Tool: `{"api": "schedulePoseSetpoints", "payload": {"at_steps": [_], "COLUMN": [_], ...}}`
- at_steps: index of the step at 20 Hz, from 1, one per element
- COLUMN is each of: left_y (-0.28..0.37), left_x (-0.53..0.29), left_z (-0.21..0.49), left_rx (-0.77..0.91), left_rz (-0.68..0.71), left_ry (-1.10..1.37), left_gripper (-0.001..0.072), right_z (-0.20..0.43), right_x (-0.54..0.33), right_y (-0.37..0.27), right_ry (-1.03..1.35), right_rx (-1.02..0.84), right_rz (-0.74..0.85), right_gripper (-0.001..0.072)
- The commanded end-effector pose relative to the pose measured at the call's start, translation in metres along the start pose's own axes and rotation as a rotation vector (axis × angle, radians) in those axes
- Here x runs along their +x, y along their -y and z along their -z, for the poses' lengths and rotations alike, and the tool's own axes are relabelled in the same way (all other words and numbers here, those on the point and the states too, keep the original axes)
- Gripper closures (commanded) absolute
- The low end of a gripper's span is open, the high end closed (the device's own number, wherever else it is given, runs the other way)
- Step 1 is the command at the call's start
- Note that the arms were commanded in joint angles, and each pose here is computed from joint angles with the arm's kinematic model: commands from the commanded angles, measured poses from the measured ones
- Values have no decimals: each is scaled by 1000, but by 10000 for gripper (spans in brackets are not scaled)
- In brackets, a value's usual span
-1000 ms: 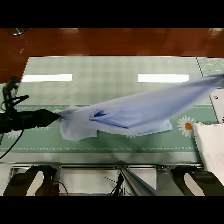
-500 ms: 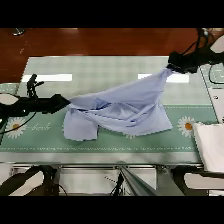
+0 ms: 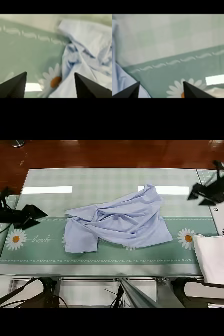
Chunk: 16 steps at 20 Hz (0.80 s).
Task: Fold the shirts.
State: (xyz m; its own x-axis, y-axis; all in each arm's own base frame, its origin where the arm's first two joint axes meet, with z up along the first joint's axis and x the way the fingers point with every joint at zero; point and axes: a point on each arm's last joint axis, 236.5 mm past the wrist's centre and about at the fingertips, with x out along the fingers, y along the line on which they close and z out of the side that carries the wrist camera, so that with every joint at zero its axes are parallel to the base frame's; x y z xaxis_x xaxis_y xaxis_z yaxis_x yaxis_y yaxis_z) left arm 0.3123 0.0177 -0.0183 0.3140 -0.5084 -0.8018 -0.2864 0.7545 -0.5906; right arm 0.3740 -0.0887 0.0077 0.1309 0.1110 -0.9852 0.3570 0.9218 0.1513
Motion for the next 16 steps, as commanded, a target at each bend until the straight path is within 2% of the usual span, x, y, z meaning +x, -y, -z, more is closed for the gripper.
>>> {"api": "schedulePoseSetpoints", "payload": {"at_steps": [1, 3, 5, 9, 10, 11, 12, 14, 16], "left_y": [19, 35, 40, 80, 84, 90, 95, 103, 109], "left_x": [21, 47, 74, 109, 116, 121, 121, 117, 111], "left_z": [25, 34, 44, 45, 46, 48, 49, 46, 40], "left_rx": [-42, -38, -27, 40, 58, 76, 92, 112, 127], "left_rz": [236, 311, 290, 350, 337, 339, 349, 367, 383], "left_ry": [7, 33, -1, -26, -33, -49, -60, -62, -56], "left_gripper": [4, 4, 5, 8, 54, 513, 684, 684, 685], "right_z": [57, 84, 108, 137, 141, 146, 151, 165, 176], "right_x": [28, 41, 49, 58, 59, 60, 62, 65, 64], "right_y": [21, -5, -21, -19, -16, -11, -2, 19, 19], "right_ry": [13, 53, 36, -22, -39, -57, -77, -130, -176], "right_rx": [128, 142, 135, 118, 109, 99, 93, 97, 94], "right_rz": [-118, -250, -316, -301, -290, -269, -228, -136, -133], "right_gripper": [93, 93, 93, 93, 93, 93, 93, 93, 93]}}
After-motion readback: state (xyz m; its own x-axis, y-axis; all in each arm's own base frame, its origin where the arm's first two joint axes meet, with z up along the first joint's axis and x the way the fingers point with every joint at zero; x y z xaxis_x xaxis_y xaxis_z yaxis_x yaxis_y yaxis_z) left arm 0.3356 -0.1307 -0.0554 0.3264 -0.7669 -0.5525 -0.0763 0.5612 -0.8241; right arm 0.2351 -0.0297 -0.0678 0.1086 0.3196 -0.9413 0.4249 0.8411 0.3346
